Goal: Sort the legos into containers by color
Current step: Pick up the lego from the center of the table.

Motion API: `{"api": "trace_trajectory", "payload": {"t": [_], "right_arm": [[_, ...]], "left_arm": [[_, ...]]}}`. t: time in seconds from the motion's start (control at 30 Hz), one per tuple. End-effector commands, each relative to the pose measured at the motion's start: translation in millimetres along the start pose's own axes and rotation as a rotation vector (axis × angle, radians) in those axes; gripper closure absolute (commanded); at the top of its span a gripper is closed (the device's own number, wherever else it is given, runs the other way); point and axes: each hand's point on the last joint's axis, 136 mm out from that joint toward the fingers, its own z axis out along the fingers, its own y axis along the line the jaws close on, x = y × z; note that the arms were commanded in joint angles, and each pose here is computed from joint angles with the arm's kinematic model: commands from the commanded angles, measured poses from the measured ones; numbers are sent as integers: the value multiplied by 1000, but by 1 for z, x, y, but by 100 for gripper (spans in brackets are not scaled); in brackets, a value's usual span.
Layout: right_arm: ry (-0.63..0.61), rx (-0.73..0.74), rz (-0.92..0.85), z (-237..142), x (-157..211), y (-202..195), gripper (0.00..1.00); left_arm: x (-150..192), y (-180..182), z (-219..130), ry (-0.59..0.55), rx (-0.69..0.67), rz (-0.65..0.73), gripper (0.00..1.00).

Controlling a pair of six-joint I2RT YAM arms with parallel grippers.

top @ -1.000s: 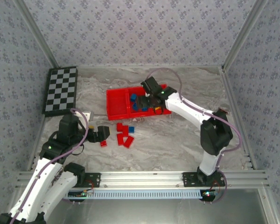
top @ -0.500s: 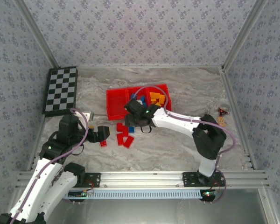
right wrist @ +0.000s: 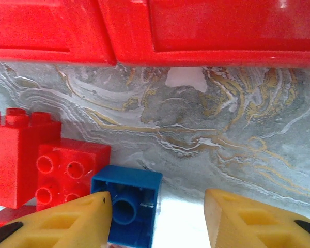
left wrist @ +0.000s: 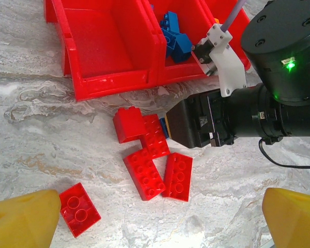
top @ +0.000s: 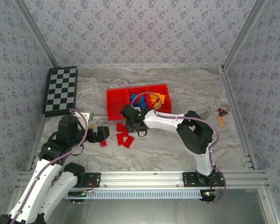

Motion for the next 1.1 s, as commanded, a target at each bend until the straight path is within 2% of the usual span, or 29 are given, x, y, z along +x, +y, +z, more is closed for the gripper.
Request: {"api": "trace_trajectory", "payload": {"t": [0.0, 0.4, 0.7, 1.07], "right_arm": [[7, 7, 12, 5, 1, 6, 49], [36, 162, -38, 4, 10, -33, 62], [21, 144, 26, -3, 5, -62, 67], [-7, 110, 19, -18, -5, -57, 70]], "left_arm": [[0, -3, -1, -8, 13, 15, 0], [-1, -2, -1, -9, 12, 15, 0], [-1, -2, -1, -7, 11, 14, 0], [0, -2, 0, -5, 9, 14, 0]]}}
